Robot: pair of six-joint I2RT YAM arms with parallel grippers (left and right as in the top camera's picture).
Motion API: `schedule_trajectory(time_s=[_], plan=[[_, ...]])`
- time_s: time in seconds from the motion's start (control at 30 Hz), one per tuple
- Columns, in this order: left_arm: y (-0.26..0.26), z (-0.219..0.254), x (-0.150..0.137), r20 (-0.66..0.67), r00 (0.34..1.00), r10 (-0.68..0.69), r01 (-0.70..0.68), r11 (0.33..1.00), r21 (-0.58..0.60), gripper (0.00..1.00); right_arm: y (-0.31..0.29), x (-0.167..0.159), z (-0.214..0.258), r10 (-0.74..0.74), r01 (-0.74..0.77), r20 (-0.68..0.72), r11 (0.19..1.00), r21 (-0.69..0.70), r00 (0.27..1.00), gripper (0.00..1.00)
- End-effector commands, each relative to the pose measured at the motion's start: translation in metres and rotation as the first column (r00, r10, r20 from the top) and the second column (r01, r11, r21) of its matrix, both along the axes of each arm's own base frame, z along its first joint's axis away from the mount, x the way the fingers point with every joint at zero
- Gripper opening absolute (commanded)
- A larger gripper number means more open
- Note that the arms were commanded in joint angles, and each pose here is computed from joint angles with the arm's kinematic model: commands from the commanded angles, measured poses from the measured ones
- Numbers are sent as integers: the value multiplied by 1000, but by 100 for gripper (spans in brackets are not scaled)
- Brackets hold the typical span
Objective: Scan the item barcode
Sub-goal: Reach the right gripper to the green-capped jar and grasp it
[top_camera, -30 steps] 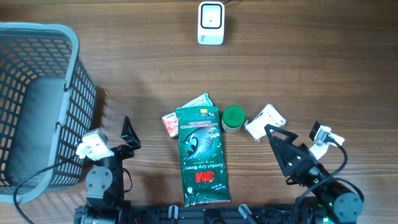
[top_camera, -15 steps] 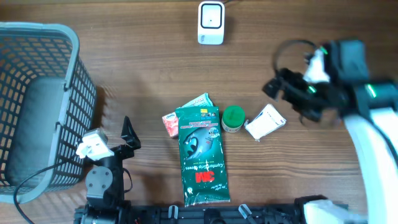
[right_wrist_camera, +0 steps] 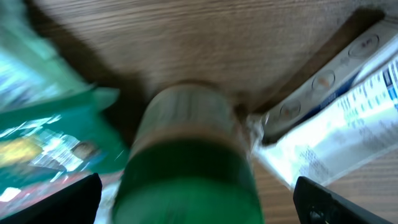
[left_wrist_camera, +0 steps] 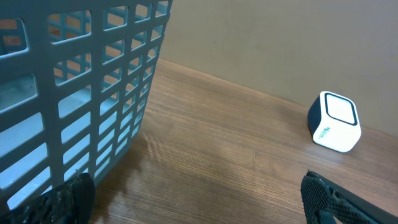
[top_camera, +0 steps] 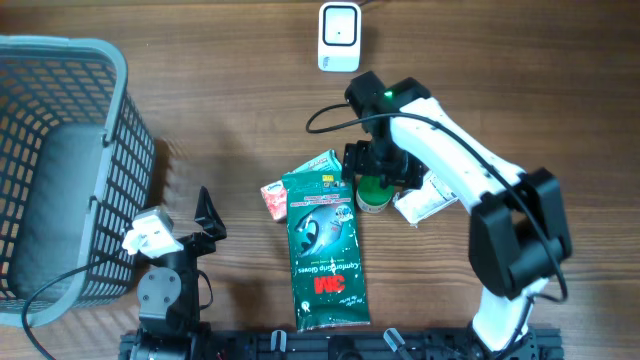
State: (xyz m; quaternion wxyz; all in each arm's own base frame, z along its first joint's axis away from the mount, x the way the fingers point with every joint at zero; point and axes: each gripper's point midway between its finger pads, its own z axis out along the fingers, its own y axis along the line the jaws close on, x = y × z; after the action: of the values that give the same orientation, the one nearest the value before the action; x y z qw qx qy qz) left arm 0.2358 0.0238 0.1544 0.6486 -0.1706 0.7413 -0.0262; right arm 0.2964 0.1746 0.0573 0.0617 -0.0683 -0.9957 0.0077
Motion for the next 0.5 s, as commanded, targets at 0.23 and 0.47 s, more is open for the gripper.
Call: schedule_trajectory(time_s=[0.23,0.47], plan=[[4,0,-1,6,1000,20,-20,1000,-3,100,6,-14,-45,37,-37,-110,999,7,993,49],[4,0,-1,6,1000,20,-20,1000,-3,100,40,-32,15,157,-79,-256,953,292,954,42]])
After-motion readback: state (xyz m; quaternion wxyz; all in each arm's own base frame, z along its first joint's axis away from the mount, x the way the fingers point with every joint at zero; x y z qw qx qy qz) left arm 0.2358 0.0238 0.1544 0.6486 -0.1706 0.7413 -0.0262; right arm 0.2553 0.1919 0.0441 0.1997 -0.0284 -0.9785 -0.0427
